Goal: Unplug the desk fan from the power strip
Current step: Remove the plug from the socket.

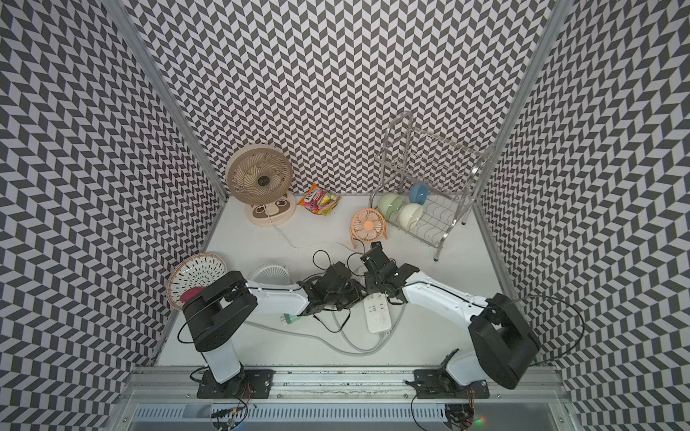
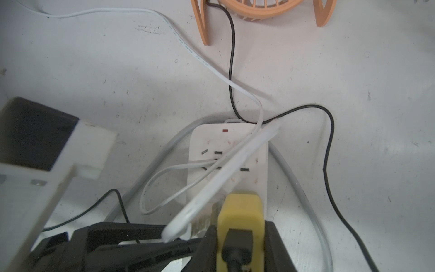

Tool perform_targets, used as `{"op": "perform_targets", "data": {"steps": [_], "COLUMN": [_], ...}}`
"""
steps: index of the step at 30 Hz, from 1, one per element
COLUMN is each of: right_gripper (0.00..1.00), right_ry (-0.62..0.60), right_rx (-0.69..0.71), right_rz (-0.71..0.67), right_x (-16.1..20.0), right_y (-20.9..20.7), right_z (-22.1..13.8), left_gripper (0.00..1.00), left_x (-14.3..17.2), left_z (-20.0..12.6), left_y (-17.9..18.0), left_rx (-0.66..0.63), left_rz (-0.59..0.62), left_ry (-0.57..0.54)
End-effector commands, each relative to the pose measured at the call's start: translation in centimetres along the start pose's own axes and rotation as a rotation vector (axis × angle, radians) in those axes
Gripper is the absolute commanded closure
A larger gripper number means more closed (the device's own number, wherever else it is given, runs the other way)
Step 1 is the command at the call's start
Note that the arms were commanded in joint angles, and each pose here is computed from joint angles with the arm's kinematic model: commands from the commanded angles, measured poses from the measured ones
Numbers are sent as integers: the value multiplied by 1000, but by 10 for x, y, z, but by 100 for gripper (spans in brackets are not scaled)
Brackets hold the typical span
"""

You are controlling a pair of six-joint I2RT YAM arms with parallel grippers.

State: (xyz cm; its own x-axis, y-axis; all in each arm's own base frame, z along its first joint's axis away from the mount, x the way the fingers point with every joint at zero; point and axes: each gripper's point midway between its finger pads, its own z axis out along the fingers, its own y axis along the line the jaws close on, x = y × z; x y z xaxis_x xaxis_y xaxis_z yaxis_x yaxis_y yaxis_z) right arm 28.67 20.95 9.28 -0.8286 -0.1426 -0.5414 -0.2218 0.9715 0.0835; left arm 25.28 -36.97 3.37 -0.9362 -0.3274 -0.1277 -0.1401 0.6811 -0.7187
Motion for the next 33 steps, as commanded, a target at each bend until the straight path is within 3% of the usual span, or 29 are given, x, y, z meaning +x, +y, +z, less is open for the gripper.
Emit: {"op": "perform_targets", "data": {"steps": [1,5,10,15,22,29,33], "right_gripper": [80,80,78,78,77,76,76], "right_ry": [-168,-198,-263,-209,-306,-457,-466], "right_rx": [-271,-331,-138,-329,-66,17,36], "right_rz": [-15,-26,42,-37,134,223,262], "right_x": [-52,-52,-70,-62,-97,-148,-162], "right_y": [70,83,32,70,-12,-69,-87], "right_z": [-42,-53,-52,-55,-60,-90,-82], "left_gripper": [65,65,65,65,63,58,51], "left_x": [22,22,26,27,25,14,7], "left_z": [6,9,10,15,17,6,-9], "left_y": [102,104,106,104,95,65,36], "left_rx": [-331,-344,-346,-345,-325,-257,-185], "left_rz": [-37,-30,-35,-34,1,70,122], "left_ry": [45,50,61,74,72,33,4]}}
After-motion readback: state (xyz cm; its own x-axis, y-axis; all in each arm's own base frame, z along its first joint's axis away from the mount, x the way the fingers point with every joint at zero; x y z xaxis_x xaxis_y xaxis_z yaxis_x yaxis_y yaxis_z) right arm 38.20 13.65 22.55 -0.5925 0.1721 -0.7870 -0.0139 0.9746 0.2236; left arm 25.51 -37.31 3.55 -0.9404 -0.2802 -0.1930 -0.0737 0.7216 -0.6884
